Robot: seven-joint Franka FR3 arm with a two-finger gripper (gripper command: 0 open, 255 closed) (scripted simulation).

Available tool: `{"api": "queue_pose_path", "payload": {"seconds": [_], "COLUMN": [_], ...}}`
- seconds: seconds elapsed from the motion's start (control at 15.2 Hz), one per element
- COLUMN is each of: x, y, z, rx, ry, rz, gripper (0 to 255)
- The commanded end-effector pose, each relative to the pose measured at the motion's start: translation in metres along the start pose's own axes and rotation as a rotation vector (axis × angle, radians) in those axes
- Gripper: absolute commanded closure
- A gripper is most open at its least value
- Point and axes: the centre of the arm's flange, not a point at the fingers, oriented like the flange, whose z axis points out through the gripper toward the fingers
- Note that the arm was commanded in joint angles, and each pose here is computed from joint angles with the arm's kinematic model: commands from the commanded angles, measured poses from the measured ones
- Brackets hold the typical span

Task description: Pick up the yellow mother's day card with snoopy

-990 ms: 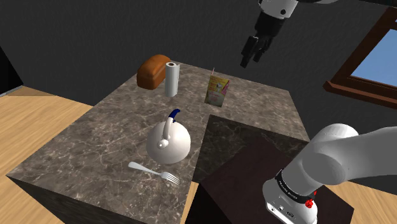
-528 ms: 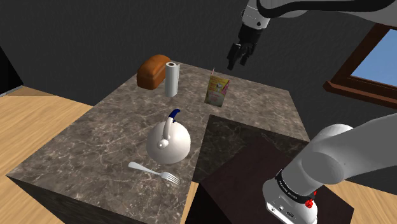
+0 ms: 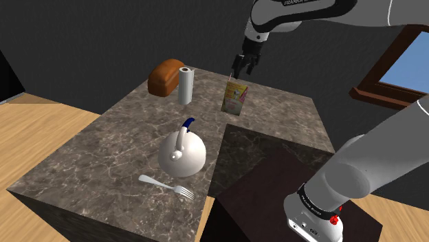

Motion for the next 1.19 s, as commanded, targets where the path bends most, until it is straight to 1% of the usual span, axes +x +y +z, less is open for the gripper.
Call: {"api": "queue_pose_path", "payload": {"seconds": [0.0,0.59,1.12], "x": [0.021,0.103,0.101], "y": [0.011,0.059,0.058], "z": [0.017,0.09,0.13], "rx": [0.001,0.01,0.01], "ry": [-0.006,-0.035,-0.035], "rz": [0.005,0.029,0.029], "gripper": [0,0,0]}}
